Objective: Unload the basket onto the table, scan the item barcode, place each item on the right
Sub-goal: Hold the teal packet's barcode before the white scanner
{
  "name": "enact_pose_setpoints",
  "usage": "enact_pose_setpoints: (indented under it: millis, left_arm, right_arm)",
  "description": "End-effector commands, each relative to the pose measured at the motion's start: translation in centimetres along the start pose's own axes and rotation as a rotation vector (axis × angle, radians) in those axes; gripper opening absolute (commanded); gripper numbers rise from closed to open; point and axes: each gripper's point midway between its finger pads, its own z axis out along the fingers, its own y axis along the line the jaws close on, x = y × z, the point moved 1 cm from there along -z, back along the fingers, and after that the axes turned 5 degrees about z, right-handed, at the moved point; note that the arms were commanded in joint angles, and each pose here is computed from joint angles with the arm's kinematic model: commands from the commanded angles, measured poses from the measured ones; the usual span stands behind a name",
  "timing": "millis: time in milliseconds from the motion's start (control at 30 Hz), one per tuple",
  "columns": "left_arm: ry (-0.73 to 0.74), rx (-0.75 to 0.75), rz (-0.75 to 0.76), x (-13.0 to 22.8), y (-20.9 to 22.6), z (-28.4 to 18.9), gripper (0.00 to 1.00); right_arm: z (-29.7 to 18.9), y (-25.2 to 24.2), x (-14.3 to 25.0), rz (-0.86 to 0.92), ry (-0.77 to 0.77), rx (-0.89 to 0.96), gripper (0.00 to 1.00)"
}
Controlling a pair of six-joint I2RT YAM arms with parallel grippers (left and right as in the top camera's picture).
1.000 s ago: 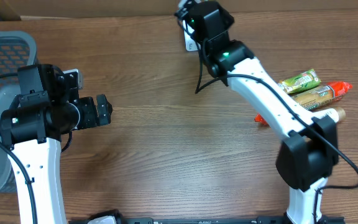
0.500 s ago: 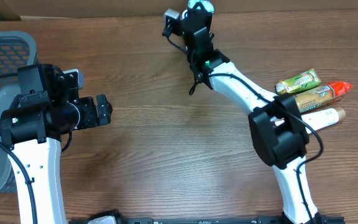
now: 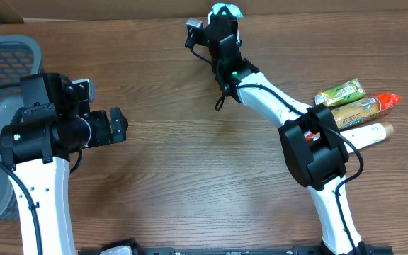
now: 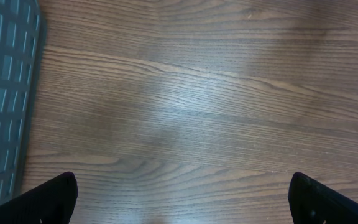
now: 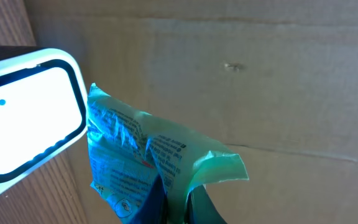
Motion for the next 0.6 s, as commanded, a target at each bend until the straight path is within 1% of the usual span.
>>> enact_pose_setpoints:
  millis: [0, 167, 467, 567]
  left_arm:
    - [-0.021, -0.005, 0.013, -0.5, -0.1, -0.5, 1.00]
    - [-0.021, -0.005, 0.013, -0.5, -0.1, -0.5, 0.99]
    - [-0.021, -0.005, 0.013, -0.5, -0.1, -0.5, 1.00]
    - [-0.021, -0.005, 0.013, -0.5, -0.1, -0.5, 0.99]
  right_arm:
    - [0.0, -1.2, 0.0, 0.019, -0.009, 0.019, 0.04]
    - [0.2, -1.2, 0.1, 0.072, -0.027, 0.014, 0.04]
    - [1.4, -1.7, 2.2, 0.184, -0.011, 0.015, 0.04]
    - [1.4, -1.4, 2.4, 0.184, -0.006, 0.003, 0.04]
